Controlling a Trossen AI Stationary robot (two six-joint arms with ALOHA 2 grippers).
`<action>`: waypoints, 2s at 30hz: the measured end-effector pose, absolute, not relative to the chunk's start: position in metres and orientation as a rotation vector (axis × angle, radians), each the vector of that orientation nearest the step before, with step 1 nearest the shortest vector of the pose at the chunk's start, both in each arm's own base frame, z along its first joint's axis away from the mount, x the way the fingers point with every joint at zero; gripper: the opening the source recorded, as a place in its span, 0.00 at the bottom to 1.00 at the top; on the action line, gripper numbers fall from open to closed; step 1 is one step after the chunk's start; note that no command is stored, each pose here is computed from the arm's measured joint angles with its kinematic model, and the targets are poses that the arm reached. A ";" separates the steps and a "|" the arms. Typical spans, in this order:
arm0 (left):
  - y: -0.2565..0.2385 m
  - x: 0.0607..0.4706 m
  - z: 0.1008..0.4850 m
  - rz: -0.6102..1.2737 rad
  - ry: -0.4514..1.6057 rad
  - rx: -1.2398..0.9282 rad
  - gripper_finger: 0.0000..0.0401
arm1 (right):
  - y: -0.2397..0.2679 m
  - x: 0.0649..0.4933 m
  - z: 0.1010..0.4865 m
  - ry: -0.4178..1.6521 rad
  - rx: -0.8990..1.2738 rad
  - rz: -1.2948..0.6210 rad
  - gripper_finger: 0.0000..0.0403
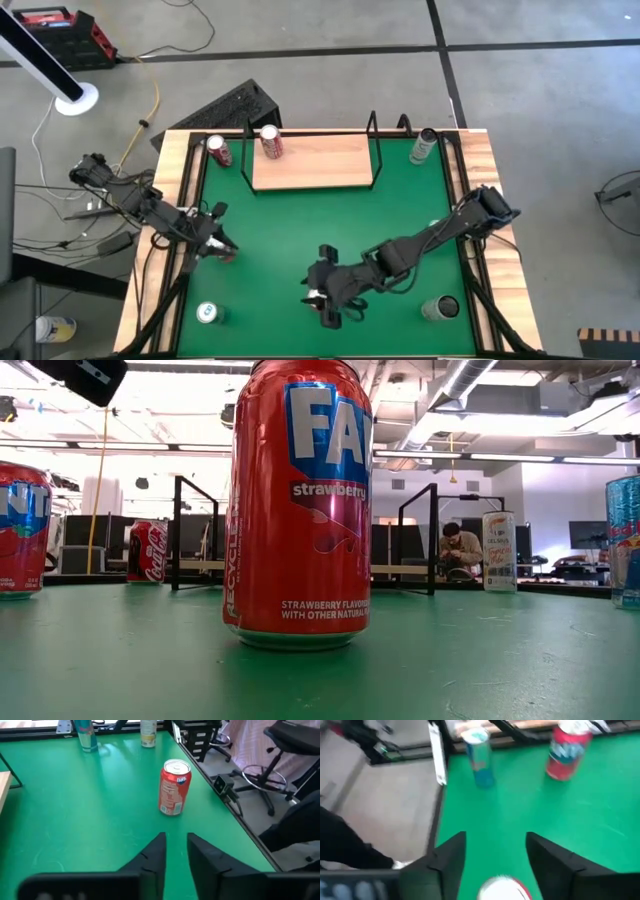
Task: Place canned beverage on shelf
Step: Put the bottom red soda can on the shelf
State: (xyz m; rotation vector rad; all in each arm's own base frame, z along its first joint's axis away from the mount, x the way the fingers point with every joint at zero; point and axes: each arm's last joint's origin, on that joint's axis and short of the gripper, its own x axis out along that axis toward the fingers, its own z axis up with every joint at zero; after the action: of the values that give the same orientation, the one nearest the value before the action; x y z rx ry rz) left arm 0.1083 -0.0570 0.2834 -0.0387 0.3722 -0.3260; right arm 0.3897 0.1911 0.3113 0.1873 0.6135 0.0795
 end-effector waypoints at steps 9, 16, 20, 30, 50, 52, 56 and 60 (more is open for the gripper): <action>-0.053 0.105 0.281 -0.249 0.400 -0.053 0.51 | 0.194 0.381 0.298 0.779 0.151 0.173 0.82; -0.041 0.089 0.286 -0.177 0.328 -0.037 0.66 | 0.190 0.378 0.292 0.840 -0.006 0.209 0.94; -0.031 0.077 0.285 -0.098 0.229 -0.051 0.66 | 0.190 0.381 0.288 0.838 -0.038 0.221 0.96; -0.018 0.060 0.252 -0.005 0.052 -0.194 0.66 | 0.191 0.390 0.271 0.865 -0.094 0.233 0.96; -0.016 0.057 0.249 0.000 0.018 -0.212 0.66 | 0.193 0.404 0.233 0.951 -0.077 0.194 0.93; -0.016 0.057 0.249 0.000 0.017 -0.206 0.66 | 0.191 0.405 0.233 0.956 -0.037 0.174 0.90; -0.016 0.057 0.249 0.000 0.018 -0.196 0.66 | 0.188 0.406 0.233 0.969 0.016 0.159 0.79; -0.016 0.057 0.249 0.001 0.019 -0.192 0.66 | 0.186 0.406 0.234 0.970 0.059 0.131 0.78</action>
State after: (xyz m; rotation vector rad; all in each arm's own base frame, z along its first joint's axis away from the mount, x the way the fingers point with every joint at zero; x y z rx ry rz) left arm 0.0571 -0.0162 0.2486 -0.1921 0.0194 0.0008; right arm 0.4062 0.1860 0.2343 0.0591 0.9698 0.1315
